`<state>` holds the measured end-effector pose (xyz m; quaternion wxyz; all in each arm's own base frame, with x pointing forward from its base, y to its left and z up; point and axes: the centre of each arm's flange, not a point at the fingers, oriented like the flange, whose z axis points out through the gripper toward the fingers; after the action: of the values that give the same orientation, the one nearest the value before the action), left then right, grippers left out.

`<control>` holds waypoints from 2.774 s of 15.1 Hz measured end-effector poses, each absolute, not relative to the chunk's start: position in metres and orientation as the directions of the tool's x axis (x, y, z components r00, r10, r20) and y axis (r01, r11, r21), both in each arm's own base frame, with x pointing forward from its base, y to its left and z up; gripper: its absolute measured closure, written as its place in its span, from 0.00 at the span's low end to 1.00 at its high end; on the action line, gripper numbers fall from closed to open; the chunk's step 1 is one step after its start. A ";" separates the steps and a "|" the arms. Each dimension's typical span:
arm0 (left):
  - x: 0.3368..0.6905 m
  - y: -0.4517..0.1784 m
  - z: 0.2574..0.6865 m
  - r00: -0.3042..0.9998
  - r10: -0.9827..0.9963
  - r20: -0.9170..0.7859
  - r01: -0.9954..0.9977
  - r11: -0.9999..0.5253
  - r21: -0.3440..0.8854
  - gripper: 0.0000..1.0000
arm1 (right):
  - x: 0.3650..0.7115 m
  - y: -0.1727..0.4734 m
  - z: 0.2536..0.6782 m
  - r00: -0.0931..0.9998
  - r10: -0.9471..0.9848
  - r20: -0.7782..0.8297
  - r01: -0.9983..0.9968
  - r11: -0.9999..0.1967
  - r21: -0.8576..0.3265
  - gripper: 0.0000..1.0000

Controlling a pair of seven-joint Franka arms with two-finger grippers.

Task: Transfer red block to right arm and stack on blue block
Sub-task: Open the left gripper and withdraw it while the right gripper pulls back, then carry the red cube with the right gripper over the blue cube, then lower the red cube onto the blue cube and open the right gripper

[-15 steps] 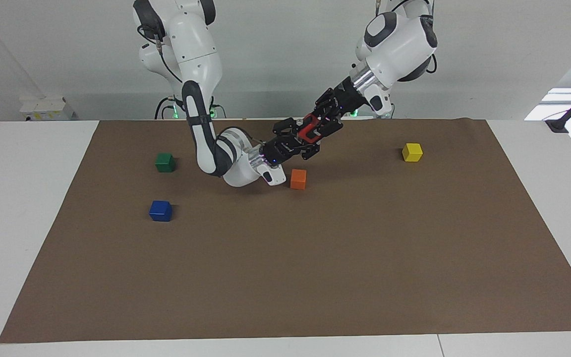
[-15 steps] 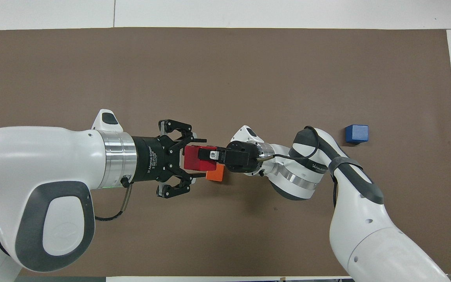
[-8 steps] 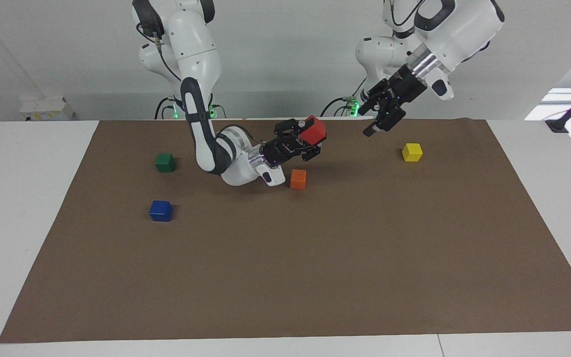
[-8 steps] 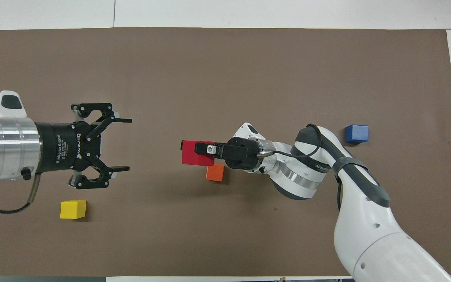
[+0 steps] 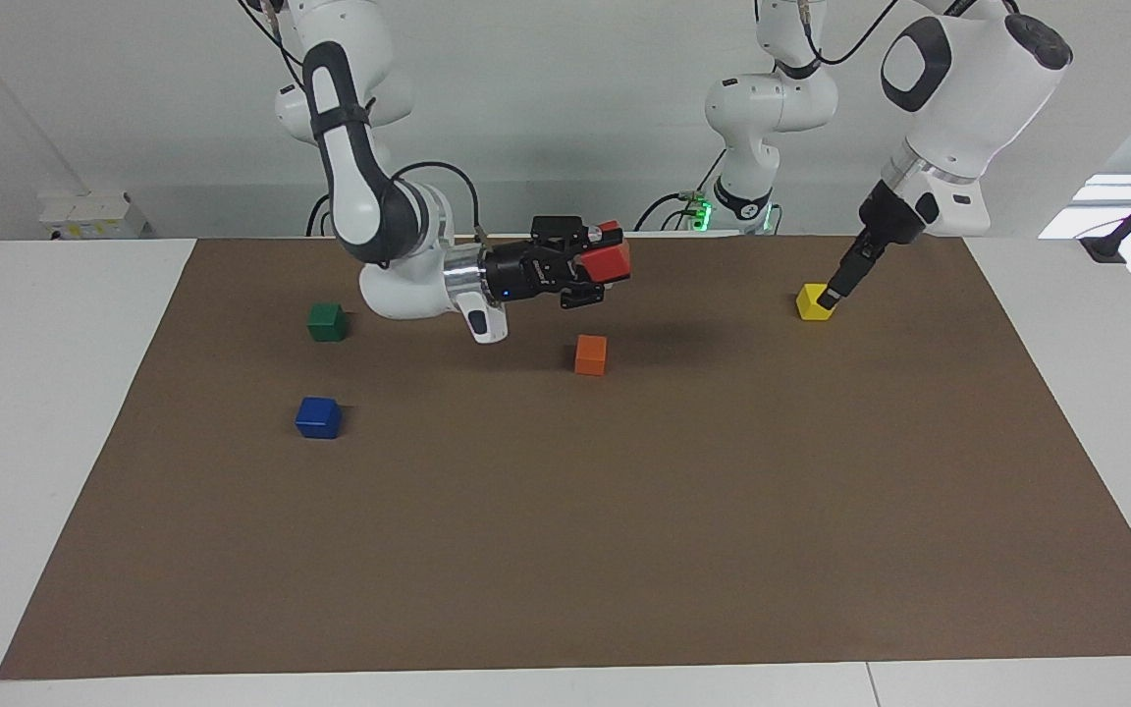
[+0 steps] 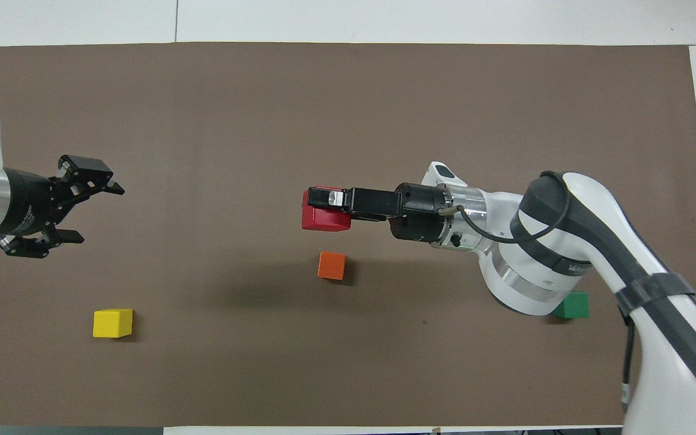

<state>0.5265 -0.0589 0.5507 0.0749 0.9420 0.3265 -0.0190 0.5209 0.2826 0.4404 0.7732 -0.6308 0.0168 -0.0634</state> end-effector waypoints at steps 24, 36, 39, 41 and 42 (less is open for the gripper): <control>0.558 -0.063 0.536 0.994 0.096 -0.054 0.092 -0.993 -0.070 0.00 | 0.541 -0.028 0.427 0.996 0.044 -0.082 0.037 -0.995 -0.087 0.42; 0.560 -0.045 0.538 0.999 -0.023 -0.048 -0.022 -1.000 0.003 0.00 | 0.568 0.001 0.356 0.997 -0.080 0.015 -0.081 -0.995 0.051 0.42; 0.560 -0.047 0.540 0.998 -0.039 -0.045 -0.039 -0.999 0.004 0.00 | 0.570 0.015 0.357 0.996 -0.077 0.037 -0.079 -0.996 0.048 0.42; 0.560 -0.051 0.544 0.998 -0.051 -0.037 -0.051 -0.999 0.004 0.00 | 0.571 0.012 0.356 0.996 -0.079 0.044 -0.081 -0.996 0.048 0.42; 0.560 -0.053 0.547 0.998 -0.056 -0.035 -0.056 -0.998 0.005 0.00 | 0.572 0.010 0.352 0.996 -0.082 0.046 -0.084 -0.995 0.048 0.42</control>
<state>0.5601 -0.0528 0.5471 0.0018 0.9995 -0.0280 -0.0176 0.5724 0.0096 0.3521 -0.0250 -0.9986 0.0416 -0.0218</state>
